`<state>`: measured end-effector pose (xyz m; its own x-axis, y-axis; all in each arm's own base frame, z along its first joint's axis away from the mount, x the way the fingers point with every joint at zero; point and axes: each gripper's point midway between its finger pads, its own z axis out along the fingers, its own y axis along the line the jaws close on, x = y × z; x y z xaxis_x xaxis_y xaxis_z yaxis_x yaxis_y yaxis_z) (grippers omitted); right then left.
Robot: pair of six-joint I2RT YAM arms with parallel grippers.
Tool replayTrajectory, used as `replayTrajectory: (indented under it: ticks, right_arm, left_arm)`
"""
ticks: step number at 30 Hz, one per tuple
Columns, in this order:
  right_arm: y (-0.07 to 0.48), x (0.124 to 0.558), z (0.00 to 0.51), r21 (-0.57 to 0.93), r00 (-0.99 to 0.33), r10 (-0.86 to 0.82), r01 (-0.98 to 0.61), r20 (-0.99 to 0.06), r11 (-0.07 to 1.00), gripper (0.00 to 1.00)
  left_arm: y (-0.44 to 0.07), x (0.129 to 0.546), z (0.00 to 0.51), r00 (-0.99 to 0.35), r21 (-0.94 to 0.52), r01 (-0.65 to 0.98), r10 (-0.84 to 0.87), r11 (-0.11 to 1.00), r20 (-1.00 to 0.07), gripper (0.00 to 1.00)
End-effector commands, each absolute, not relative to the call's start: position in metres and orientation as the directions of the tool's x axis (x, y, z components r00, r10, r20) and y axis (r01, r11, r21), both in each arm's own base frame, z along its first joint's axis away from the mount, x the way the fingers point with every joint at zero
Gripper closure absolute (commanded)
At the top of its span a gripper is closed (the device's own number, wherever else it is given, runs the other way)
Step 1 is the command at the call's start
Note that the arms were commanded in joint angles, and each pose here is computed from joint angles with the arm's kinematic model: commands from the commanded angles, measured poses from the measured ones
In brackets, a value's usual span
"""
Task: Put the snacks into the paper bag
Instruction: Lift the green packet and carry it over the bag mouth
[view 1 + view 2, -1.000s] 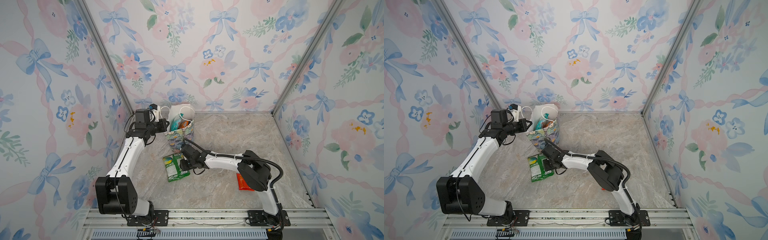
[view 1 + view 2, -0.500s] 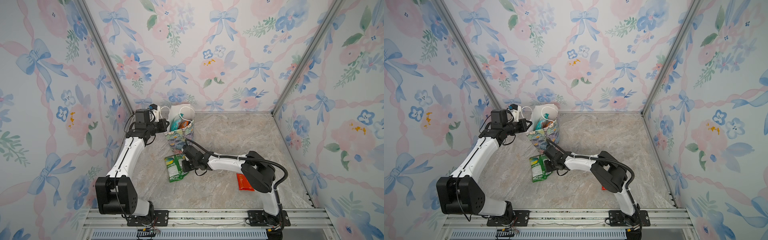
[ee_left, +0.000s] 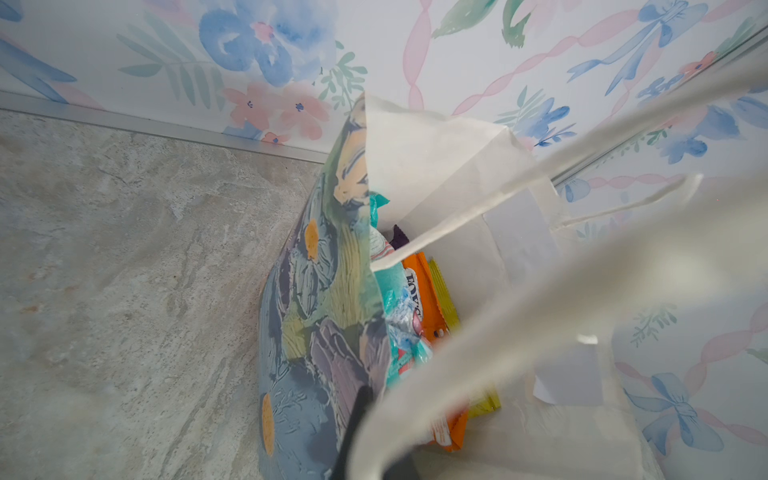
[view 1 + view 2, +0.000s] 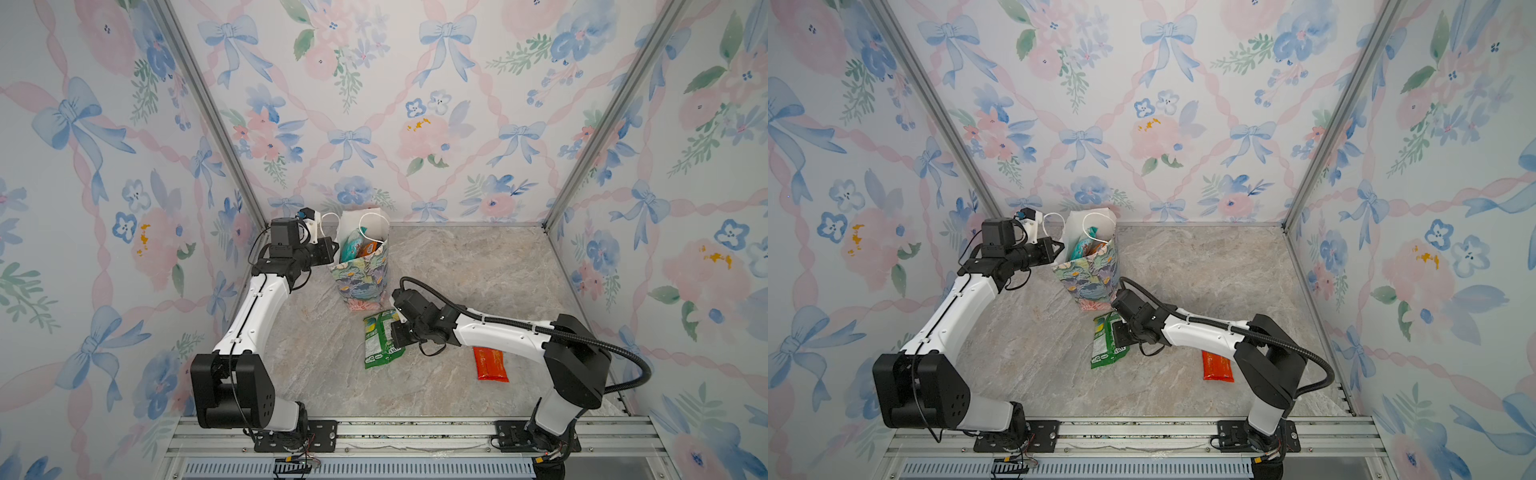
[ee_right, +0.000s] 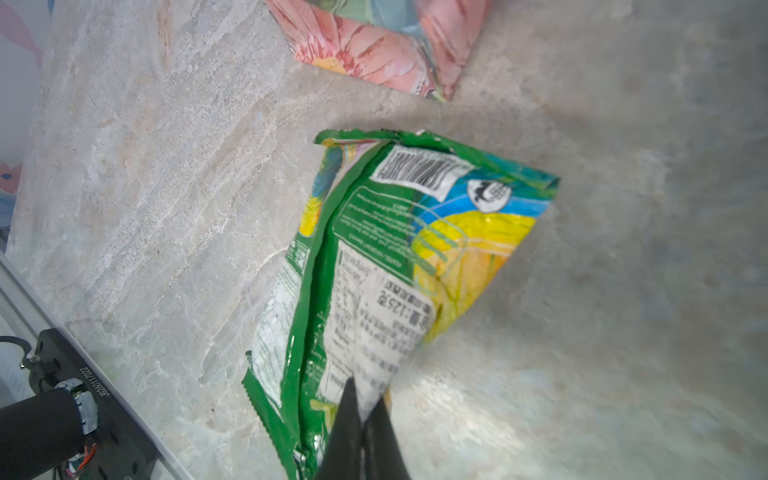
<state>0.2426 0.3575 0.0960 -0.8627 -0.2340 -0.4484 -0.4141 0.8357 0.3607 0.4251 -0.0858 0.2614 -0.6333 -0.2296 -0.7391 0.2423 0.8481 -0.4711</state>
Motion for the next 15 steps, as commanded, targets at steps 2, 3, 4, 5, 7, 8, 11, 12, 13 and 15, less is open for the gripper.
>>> replayTrajectory:
  ticks: [2,3,4,5,7,8,11,12,13,15]
  right_arm:
    - [0.327,0.253,0.124,0.354,-0.856,-0.172,-0.374,-0.488,0.857,1.00]
    - [0.322,0.256,0.129,0.351,-0.853,-0.163,-0.368,-0.495,0.861,1.00]
    - [0.315,0.260,0.135,0.348,-0.850,-0.150,-0.360,-0.506,0.866,1.00]
    - [0.309,0.264,0.141,0.347,-0.846,-0.138,-0.352,-0.514,0.869,1.00]
    - [0.298,0.271,0.153,0.344,-0.837,-0.116,-0.341,-0.535,0.875,1.00]
    - [0.292,0.276,0.160,0.338,-0.830,-0.107,-0.337,-0.548,0.879,1.00]
    - [0.276,0.289,0.181,0.316,-0.803,-0.089,-0.330,-0.589,0.889,1.00]
    - [0.271,0.294,0.188,0.311,-0.794,-0.080,-0.326,-0.603,0.893,1.00]
    - [0.266,0.300,0.196,0.308,-0.784,-0.070,-0.322,-0.617,0.895,1.00]
    - [0.256,0.312,0.214,0.308,-0.759,-0.043,-0.314,-0.650,0.898,1.00]
  left_arm:
    - [-0.087,0.427,0.270,-0.612,-0.460,0.278,-0.214,0.843,-0.762,1.00]
    - [-0.087,0.427,0.270,-0.612,-0.460,0.278,-0.214,0.843,-0.762,1.00]
    - [-0.087,0.427,0.270,-0.610,-0.460,0.278,-0.214,0.843,-0.763,1.00]
    - [-0.087,0.426,0.270,-0.612,-0.460,0.279,-0.213,0.843,-0.762,1.00]
    - [-0.088,0.426,0.271,-0.611,-0.460,0.280,-0.213,0.842,-0.763,1.00]
    - [-0.087,0.426,0.271,-0.610,-0.460,0.279,-0.214,0.843,-0.763,1.00]
    - [-0.087,0.427,0.271,-0.610,-0.460,0.280,-0.214,0.842,-0.763,1.00]
    - [-0.087,0.426,0.271,-0.610,-0.460,0.280,-0.214,0.842,-0.763,1.00]
    - [-0.087,0.426,0.271,-0.610,-0.460,0.280,-0.214,0.842,-0.763,1.00]
    - [-0.087,0.426,0.271,-0.610,-0.460,0.280,-0.214,0.843,-0.763,1.00]
